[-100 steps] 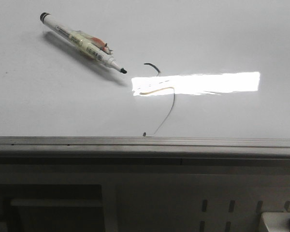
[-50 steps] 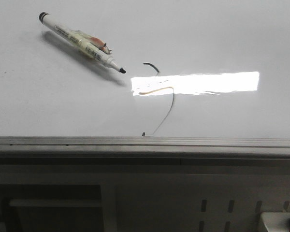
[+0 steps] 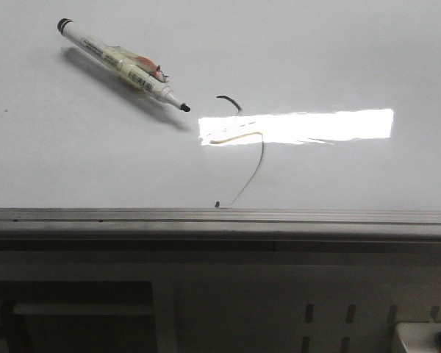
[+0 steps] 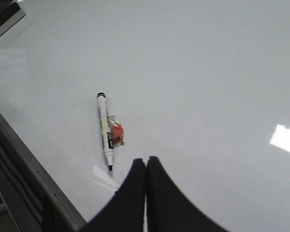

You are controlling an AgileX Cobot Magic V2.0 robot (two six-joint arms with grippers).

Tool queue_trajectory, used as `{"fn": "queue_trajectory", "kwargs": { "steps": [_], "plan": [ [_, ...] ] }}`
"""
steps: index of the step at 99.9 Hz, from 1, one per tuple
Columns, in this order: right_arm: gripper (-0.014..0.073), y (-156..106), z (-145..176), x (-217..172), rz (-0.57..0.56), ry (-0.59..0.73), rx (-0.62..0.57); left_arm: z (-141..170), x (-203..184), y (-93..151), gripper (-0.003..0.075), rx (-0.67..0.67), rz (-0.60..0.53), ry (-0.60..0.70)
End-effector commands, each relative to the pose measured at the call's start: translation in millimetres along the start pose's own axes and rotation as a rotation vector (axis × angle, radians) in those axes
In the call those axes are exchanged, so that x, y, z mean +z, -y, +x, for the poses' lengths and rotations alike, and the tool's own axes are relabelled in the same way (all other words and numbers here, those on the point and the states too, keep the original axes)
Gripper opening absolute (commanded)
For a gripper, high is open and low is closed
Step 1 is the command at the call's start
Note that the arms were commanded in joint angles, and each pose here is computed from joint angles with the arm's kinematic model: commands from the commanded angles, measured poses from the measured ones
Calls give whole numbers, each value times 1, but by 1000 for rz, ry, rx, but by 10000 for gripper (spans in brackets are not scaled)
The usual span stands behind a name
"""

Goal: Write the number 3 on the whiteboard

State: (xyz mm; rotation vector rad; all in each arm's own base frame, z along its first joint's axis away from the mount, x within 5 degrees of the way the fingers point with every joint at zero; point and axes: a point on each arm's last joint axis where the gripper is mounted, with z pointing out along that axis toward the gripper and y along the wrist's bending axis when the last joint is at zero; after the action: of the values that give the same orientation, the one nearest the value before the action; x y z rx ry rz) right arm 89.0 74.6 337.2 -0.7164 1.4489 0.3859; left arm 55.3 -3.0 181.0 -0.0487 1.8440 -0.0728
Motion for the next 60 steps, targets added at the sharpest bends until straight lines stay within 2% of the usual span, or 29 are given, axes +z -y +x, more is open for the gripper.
{"fn": "queue_trajectory", "kwargs": {
  "steps": [1, 22, 28, 36, 50, 60],
  "plan": [
    [-64, 7, -14, -2, 60, 86, 2, 5, 4, -1, -20, -24, -7, 29],
    [-64, 6, -3, 0, 68, 65, 5, 5, 4, -1, -20, -24, -7, 29],
    [-64, 8, 6, 0, 116, 79, 10, 5, 4, -1, -20, -24, -7, 29],
    [-64, 11, 26, -1, 174, 68, 88, 5, 4, -1, -20, -24, -7, 29],
    [-64, 18, 69, -7, 299, -39, 223, 5, 4, -1, -20, -24, -7, 29],
    [-64, 22, 96, -21, 424, -108, 215, 5, 4, -1, -20, -24, -7, 29]
  ]
}}
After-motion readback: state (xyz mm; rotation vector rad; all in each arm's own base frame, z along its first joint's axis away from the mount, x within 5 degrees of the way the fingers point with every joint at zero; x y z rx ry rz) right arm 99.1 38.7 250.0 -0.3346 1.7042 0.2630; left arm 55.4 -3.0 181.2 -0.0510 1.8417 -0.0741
